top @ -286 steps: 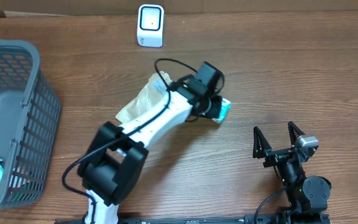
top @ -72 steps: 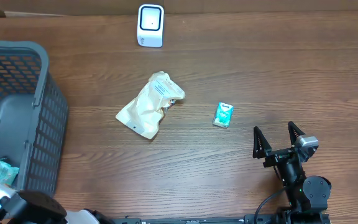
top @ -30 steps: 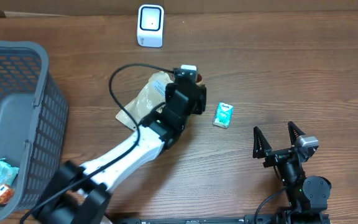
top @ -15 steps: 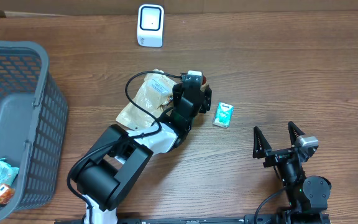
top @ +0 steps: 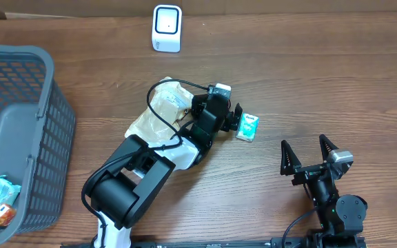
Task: Scan the item barcode
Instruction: 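Lift the brown-lidded jar out and carry it toward the scanner, then release the jar beside the beige bag and withdraw left gripper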
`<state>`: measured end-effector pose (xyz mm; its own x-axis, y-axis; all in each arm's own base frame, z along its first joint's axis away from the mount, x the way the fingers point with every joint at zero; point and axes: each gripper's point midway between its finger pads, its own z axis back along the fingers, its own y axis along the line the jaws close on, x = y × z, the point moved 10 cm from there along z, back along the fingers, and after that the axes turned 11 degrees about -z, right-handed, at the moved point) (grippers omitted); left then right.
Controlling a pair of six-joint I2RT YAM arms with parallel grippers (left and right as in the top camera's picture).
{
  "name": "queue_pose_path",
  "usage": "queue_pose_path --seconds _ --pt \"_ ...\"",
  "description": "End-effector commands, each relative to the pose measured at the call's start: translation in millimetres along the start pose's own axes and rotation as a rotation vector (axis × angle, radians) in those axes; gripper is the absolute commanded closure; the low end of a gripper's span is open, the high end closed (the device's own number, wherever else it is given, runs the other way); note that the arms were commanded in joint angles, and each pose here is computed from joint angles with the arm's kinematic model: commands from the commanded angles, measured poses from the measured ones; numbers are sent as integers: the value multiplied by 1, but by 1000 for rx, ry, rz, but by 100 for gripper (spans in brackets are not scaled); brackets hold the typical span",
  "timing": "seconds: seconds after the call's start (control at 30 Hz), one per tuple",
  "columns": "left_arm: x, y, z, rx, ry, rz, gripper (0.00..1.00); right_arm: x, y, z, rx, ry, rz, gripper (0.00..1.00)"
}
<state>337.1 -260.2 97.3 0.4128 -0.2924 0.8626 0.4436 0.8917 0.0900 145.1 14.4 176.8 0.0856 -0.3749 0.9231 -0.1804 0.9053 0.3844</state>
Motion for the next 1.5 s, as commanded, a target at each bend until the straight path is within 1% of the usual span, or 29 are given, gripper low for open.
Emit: queue_pose_path --seconds 0.0,0.1,0.2,0.3,0.43,0.5,0.67,0.8,0.83,0.9,1.03,1.13,1.27,1.33,1.47 --pt "38 -1 22 -43 -100 -15 0 -2 -1 0 3 0 1 0" --pt "64 8 45 -40 -124 19 0 -2 -1 0 3 0 1 0" --pt "94 27 73 -17 -133 82 0 -2 -1 0 3 0 1 0" --pt "126 46 106 -9 -148 108 0 -2 -1 0 3 0 1 0" --pt "159 68 149 -31 -127 122 0 -2 -1 0 3 0 1 0" --pt "171 82 173 -15 -104 133 0 -2 -1 0 3 0 1 0" --pt "198 127 247 87 -74 184 0 -2 -1 0 3 0 1 0" --pt "209 163 311 210 -78 238 0 -2 -1 0 3 0 1 0" --pt "209 170 322 243 -79 249 0 -2 -1 0 3 0 1 0" --pt "202 192 351 360 -71 312 0 -2 -1 0 3 0 1 0" --pt "177 226 395 590 -46 528 0 -2 -1 0 3 0 1 0" --pt "155 249 420 759 -9 645 1 -2 -1 0 3 0 1 0" --pt "123 280 440 962 73 814 0 -2 -1 0 3 0 1 0" --pt "108 297 444 1033 121 888 0 -2 -1 0 3 0 1 0" --pt "73 334 441 1105 256 1027 1 -2 -1 0 3 0 1 0"
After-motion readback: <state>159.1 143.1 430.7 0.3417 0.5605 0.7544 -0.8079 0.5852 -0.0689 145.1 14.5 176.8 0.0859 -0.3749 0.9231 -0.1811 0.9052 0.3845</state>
